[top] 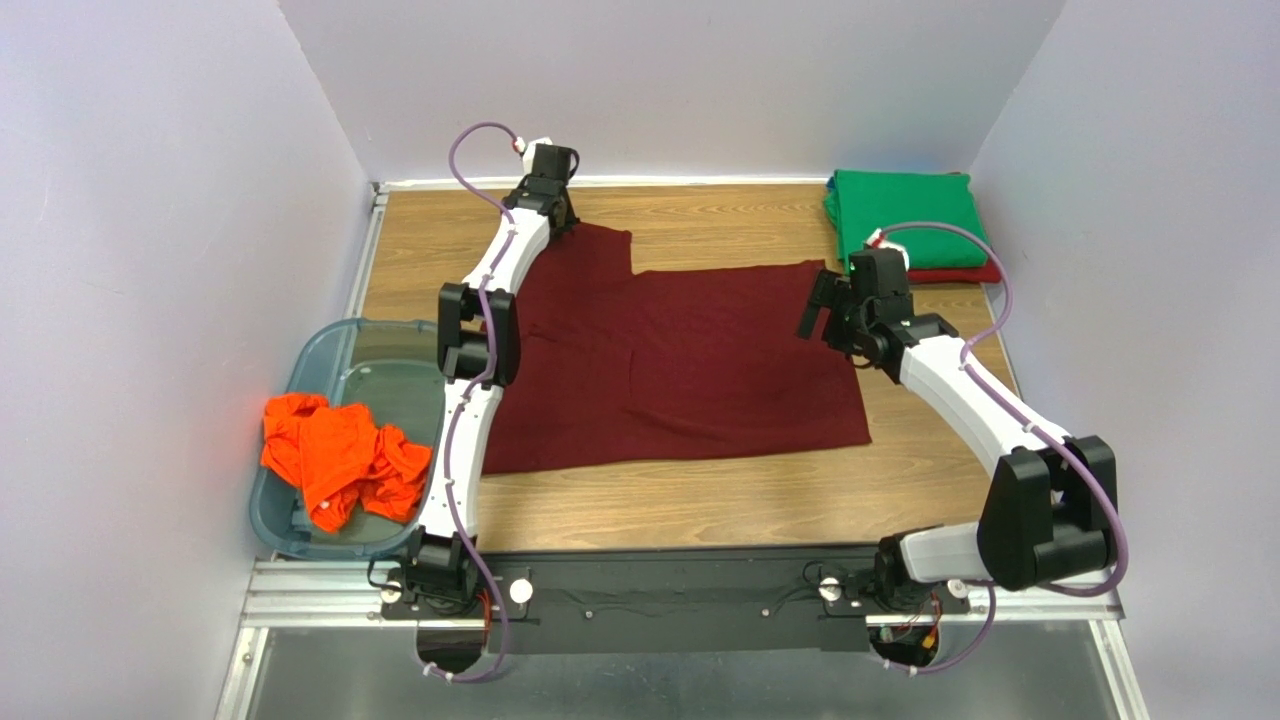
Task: Fold and stack the t-shirts
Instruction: Fold the tshirt
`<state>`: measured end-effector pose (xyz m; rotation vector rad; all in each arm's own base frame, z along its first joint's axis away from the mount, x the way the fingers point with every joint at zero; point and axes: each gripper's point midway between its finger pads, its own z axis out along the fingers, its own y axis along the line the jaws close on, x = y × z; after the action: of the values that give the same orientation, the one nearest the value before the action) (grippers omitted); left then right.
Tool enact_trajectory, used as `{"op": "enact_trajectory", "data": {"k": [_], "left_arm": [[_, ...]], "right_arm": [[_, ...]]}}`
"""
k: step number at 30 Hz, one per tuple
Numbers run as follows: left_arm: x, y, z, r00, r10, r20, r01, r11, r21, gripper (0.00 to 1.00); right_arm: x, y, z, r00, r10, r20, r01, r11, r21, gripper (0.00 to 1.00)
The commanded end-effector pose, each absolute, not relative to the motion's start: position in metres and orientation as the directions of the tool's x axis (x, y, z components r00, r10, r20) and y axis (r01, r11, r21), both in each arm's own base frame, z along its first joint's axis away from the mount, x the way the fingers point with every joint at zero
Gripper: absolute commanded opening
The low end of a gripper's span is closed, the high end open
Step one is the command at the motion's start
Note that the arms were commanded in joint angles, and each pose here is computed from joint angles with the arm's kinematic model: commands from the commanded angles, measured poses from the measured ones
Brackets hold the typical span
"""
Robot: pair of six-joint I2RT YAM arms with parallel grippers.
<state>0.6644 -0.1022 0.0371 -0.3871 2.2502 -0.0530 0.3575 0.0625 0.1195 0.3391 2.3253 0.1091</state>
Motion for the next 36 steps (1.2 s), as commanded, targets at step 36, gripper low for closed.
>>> {"op": "enact_trajectory", "data": {"k": [36], "left_arm": [[0.648,-0.105,0.008,-0.686,-0.247,-0.684,-0.184,0.969,-0.164,0.0]], "right_arm": [[0.586,0.033,0.021,-0.563,0.311,-0.766,0.532,0.845,-0.049,0.99]]}}
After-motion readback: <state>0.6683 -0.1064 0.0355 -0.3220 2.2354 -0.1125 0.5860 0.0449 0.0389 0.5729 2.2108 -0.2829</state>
